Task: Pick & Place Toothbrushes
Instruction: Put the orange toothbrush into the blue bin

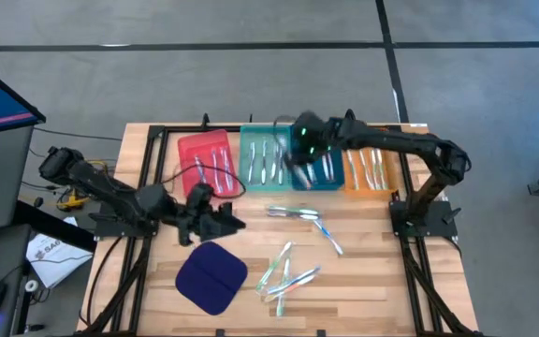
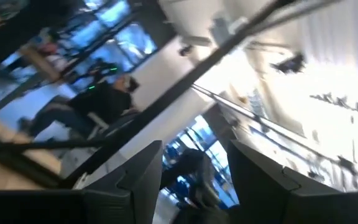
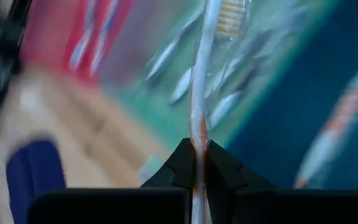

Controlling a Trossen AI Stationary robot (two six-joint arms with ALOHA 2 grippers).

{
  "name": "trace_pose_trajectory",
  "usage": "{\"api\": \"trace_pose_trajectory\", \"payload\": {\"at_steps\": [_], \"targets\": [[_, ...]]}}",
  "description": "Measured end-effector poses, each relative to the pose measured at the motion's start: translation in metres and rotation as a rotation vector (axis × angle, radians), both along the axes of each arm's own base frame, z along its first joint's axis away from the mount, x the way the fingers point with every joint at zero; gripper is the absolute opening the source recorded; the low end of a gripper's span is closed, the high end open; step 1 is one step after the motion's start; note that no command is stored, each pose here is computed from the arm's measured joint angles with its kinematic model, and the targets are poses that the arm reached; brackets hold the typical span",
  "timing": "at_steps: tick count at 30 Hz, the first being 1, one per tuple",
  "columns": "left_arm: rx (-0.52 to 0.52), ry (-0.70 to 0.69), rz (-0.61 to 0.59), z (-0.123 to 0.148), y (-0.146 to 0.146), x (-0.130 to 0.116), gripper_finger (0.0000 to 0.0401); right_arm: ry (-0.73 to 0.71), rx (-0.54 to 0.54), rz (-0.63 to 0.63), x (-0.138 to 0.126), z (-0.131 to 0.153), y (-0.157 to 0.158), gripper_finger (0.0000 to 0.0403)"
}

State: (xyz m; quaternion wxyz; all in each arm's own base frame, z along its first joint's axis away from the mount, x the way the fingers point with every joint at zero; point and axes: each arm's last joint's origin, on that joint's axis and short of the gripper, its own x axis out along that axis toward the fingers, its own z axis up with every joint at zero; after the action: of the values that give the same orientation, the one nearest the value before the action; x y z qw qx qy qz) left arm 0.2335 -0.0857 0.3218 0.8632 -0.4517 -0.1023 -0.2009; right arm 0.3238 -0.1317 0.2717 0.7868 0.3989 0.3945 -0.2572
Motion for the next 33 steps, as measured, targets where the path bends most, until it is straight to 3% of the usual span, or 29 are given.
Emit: {"api": "trace_pose_trajectory", "payload": {"at_steps": [6, 10, 17, 21, 27, 33], "targets": [[0.096, -0.144, -0.038, 0.023, 0.016, -0.021, 0.0177, 0.028, 0.088, -0.321, -0.018, -0.015, -0.053, 0.0010], [0.087, -0.190, -0.022, 0.033, 0.022, -0.032, 0.0177, 0.060, 0.105, -0.429, -0.018, -0.030, -0.067, 0.0010], [0.123, -0.184, -0.037, 0.036, 0.024, -0.041, 0.0177, 0.156, 0.132, -0.430, -0.005, -0.069, -0.074, 0.0010], [0.127, -0.193, -0.049, 0.038, 0.024, -0.044, 0.0177, 0.154, 0.131, -0.438, 0.000, -0.079, -0.077, 0.0010], [0.141, -0.160, -0.068, 0.035, 0.023, -0.042, 0.0177, 0.286, 0.118, -0.442, -0.001, -0.097, -0.073, 0.0010], [0.144, -0.158, -0.089, 0.034, 0.023, -0.042, 0.0177, 0.199, 0.094, -0.436, 0.010, -0.098, -0.073, 0.0011]]}}
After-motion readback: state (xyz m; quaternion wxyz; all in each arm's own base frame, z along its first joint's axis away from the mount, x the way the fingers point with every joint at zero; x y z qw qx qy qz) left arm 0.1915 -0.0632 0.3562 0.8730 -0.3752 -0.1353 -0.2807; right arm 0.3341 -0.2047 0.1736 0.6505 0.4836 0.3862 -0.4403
